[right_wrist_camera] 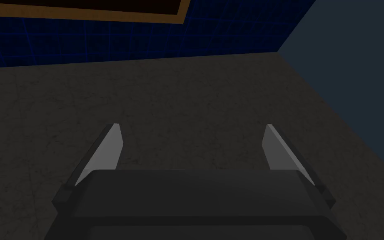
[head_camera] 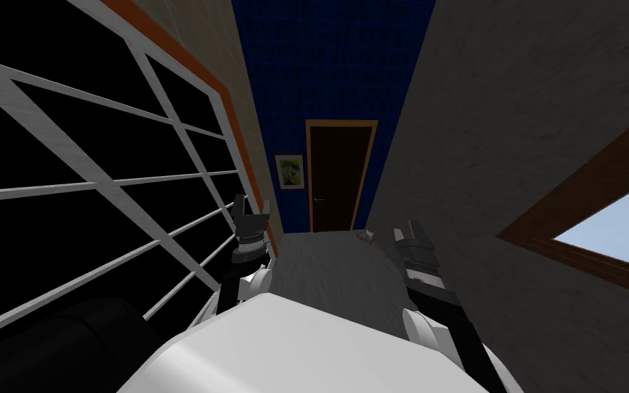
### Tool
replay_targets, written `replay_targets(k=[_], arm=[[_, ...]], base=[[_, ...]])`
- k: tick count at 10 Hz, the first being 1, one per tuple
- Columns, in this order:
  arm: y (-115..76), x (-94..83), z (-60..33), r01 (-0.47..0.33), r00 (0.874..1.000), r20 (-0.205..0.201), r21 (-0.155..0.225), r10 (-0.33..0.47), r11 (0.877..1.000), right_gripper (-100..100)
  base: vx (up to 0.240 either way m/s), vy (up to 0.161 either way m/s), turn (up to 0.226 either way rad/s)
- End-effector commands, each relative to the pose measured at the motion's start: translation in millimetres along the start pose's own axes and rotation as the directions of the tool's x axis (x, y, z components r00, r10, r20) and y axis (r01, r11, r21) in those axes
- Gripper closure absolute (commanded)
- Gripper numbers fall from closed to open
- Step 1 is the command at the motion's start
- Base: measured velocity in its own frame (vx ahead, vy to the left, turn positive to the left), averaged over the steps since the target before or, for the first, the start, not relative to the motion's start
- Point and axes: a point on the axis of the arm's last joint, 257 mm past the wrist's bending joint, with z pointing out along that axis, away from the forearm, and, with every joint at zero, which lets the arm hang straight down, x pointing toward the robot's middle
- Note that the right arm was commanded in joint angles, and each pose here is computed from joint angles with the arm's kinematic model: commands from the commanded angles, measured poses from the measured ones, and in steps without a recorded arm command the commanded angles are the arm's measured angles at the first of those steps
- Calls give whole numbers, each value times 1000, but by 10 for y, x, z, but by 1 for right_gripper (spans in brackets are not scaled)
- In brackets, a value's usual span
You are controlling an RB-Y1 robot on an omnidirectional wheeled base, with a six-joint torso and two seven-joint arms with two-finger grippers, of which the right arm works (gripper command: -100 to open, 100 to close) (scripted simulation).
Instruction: Pull the door open
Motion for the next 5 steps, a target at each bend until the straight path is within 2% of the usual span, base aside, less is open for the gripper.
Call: replay_targets(k=[1, 5], arm=[[-112, 16, -5, -5, 1000, -5, 13, 5, 1000, -100], [-337, 44, -18, -15, 1000, -12, 38, 15, 999, -100]], base=[[72, 32, 79], [90, 34, 54]])
